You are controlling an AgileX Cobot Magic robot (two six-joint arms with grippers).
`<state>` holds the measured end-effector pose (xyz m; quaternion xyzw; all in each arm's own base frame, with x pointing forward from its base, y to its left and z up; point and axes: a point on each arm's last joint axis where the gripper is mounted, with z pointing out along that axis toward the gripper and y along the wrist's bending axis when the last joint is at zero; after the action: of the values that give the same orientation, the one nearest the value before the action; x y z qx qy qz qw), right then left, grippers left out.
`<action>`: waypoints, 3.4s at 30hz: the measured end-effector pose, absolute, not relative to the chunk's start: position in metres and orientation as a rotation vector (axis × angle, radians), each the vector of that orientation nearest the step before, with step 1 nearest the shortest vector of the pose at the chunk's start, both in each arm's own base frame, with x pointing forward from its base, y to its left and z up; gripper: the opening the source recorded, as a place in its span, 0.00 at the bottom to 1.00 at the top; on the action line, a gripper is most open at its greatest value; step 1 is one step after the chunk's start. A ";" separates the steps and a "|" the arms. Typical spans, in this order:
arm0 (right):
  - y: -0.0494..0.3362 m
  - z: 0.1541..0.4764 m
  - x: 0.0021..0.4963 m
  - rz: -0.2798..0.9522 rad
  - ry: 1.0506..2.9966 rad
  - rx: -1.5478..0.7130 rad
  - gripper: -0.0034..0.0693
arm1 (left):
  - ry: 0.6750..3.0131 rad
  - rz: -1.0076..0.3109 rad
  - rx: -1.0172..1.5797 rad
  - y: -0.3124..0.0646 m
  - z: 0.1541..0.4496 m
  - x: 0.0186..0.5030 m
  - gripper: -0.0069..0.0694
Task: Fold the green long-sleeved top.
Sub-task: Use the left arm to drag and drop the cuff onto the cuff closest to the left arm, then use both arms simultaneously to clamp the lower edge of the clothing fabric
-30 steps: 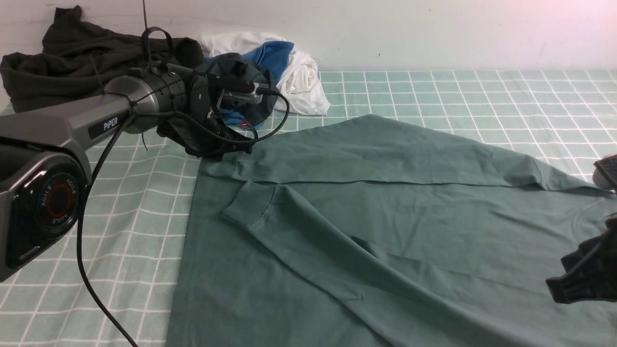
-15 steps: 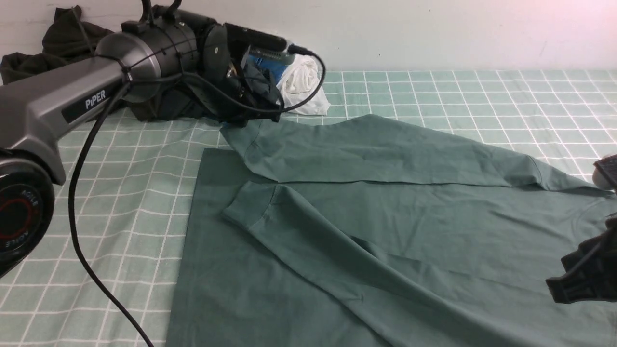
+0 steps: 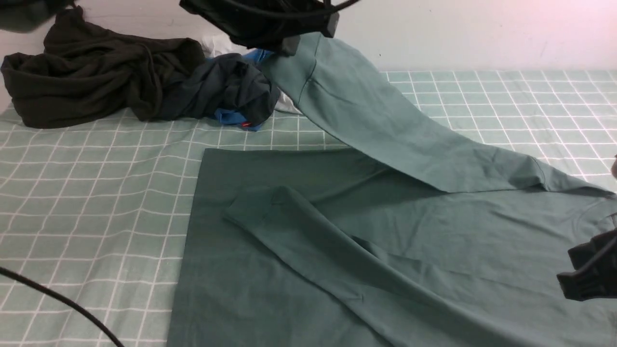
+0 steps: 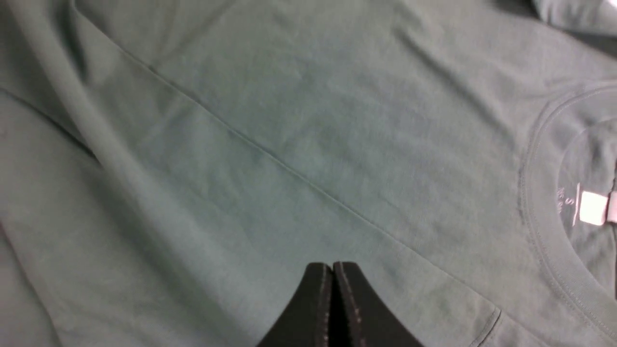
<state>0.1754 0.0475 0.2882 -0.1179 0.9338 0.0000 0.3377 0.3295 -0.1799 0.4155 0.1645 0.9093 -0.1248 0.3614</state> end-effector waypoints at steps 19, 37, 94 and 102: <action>0.043 0.298 0.162 0.014 2.399 -0.288 0.03 | 2.822 -0.157 0.366 -0.134 0.213 0.252 0.18; 0.058 0.291 0.156 0.112 2.457 -0.483 0.05 | 2.844 0.016 1.090 -0.133 0.226 0.201 0.77; 0.083 0.280 0.123 0.115 2.618 -1.014 0.44 | 2.543 0.026 1.826 -0.160 0.151 0.123 0.10; 0.083 0.280 0.123 0.098 2.571 -1.126 0.44 | 2.559 0.152 1.844 -0.146 0.174 0.121 0.10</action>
<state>0.1230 0.0831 0.2797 -0.3956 0.9027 0.0344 0.1659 0.1205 -0.1464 0.1735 0.5839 0.8103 0.0481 -0.0084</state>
